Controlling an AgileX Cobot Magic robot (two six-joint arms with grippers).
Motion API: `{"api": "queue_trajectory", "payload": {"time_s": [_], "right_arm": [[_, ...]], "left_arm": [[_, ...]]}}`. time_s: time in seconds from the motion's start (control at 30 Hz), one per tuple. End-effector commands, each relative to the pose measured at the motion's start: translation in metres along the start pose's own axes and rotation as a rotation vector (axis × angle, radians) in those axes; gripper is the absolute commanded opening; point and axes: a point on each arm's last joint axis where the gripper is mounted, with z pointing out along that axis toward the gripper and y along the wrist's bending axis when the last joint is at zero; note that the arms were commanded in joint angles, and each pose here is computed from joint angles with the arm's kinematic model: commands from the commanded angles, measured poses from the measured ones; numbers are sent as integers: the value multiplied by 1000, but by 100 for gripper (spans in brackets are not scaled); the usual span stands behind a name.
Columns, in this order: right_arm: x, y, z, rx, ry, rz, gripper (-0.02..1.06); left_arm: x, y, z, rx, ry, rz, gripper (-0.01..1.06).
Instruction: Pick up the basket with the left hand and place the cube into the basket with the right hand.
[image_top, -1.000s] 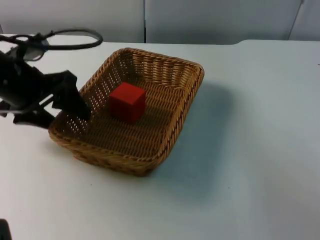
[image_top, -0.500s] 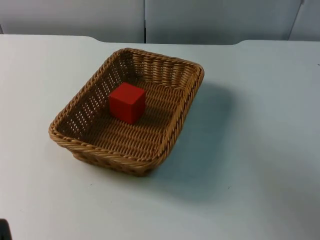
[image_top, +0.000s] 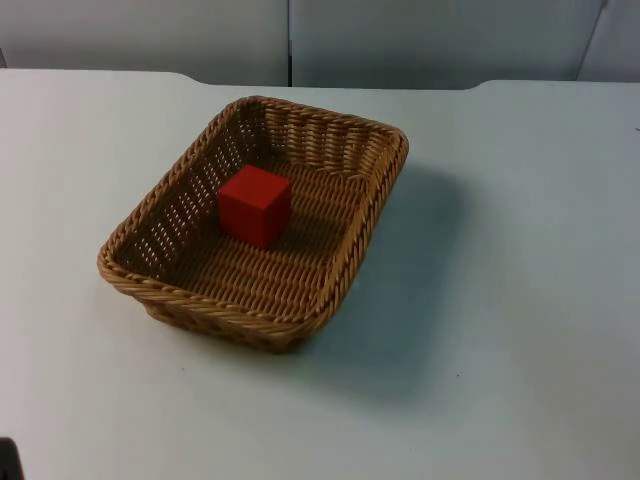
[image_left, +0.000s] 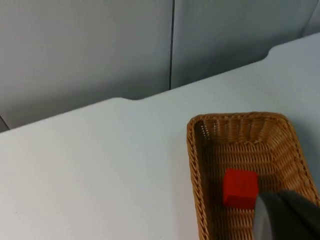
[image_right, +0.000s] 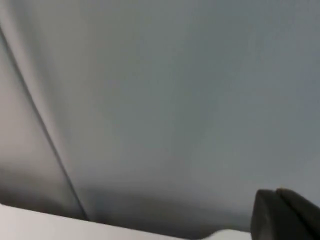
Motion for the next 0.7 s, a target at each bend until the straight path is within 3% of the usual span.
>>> {"api": "queue_trajectory", "payload": {"time_s": [0.0,0.03,0.07,0.1,0.13,0.2,0.27,0.43,0.5,0.53,0.67], "right_arm": [[-13,-10,-28,95,-15,3,0],[-21,-18,-46,161,-36,55,0],[-27,-28,-64,217,-66,158,0],[-27,-28,-64,217,-66,158,0],[-40,-37,-101,291,-122,211,0],[-50,-44,-149,371,-148,211,0],[-53,-46,-175,394,-152,222,0],[-54,-51,-279,466,-185,258,0],[-51,-50,-345,465,-289,273,0],[-51,-50,-345,465,-289,273,0],[-19,-53,-444,538,-418,276,0]], "left_arm": [[2,-7,-21,-7,-20,8,0],[4,-10,-32,-18,-37,22,0],[6,-13,-43,-43,-59,30,0],[6,-13,-43,-43,-59,30,0],[10,-15,-60,-83,-72,36,0],[18,-18,-79,-135,-68,31,0],[23,-20,-88,-153,-68,18,0],[50,-32,-107,-150,-81,29,0],[69,-36,-108,-136,-68,37,0],[69,-36,-108,-136,-68,37,0],[119,-46,-105,-102,-19,28,0]]}}
